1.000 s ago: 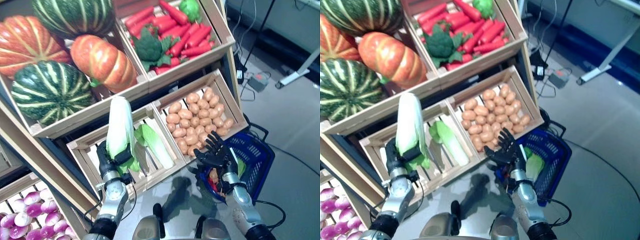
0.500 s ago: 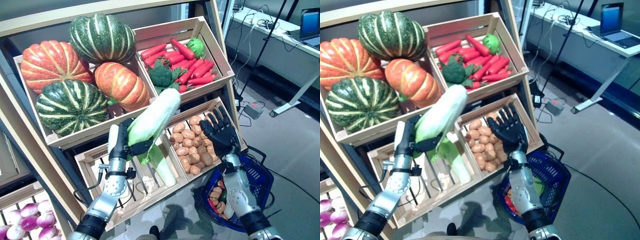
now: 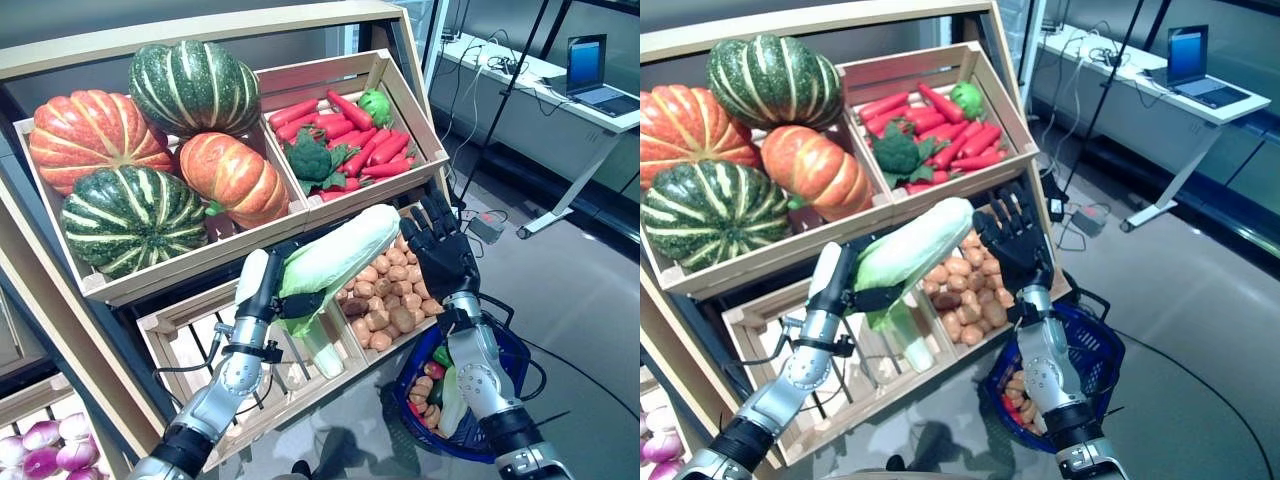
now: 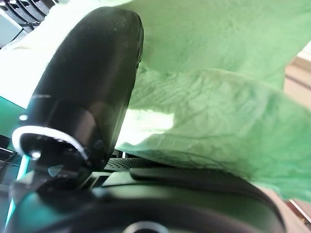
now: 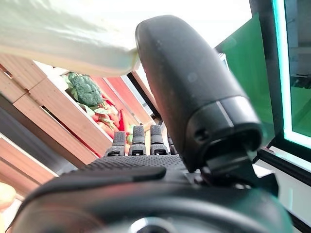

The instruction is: Put vegetables into the basket

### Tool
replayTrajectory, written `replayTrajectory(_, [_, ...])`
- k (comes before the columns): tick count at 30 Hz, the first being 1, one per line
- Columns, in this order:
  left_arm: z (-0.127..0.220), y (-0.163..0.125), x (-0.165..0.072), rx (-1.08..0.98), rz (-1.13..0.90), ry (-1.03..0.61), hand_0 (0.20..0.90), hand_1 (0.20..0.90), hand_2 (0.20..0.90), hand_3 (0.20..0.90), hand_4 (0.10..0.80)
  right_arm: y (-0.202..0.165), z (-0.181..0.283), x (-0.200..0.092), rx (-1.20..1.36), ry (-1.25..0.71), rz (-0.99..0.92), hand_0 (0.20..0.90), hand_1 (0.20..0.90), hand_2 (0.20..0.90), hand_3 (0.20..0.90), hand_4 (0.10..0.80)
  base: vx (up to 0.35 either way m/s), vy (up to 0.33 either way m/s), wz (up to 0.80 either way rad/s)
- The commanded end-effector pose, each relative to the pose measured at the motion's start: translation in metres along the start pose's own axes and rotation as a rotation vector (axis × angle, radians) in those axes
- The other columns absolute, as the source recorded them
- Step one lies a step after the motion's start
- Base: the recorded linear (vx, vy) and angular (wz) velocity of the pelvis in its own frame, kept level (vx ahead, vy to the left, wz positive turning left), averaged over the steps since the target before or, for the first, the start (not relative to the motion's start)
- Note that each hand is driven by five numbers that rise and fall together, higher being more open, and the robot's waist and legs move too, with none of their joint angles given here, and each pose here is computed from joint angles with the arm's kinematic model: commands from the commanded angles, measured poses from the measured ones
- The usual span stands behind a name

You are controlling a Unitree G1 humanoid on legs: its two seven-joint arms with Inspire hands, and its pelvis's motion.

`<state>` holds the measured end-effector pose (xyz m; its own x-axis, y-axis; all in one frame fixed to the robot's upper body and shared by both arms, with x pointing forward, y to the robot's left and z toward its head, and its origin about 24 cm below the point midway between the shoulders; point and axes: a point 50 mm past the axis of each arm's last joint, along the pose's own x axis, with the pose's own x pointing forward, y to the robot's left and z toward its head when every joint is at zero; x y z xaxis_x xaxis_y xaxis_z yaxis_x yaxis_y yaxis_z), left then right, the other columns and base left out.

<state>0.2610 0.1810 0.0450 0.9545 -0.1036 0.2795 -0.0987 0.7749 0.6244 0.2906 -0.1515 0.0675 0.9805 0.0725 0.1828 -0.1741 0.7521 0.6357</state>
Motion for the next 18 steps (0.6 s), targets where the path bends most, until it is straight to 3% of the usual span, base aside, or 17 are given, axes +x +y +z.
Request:
replayTrajectory(1, [0.063,0.000,0.038,-0.033,0.011,-0.421,0.300,0.300,0.300,0.300,0.400,0.046,0.023,0.022,-0.034,-0.101,0.246,0.900,0.900,0.900,0.900,0.800,0.000,0.000,0.00])
replayTrajectory(11, [0.063,-0.004,0.036,-0.087,-0.007,-0.386,0.300,0.300,0.300,0.300,0.400,0.041,0.004,0.014,0.074,0.010,0.289,0.900,0.900,0.900,0.900,0.800,0.000,0.000,0.00])
replayTrajectory(18, [0.046,-0.015,0.036,-0.307,-0.121,-0.186,0.300,0.300,0.300,0.300,0.400,0.061,0.004,0.011,0.312,-0.021,0.425,0.900,0.900,0.900,0.900,0.800,0.000,0.000,0.00])
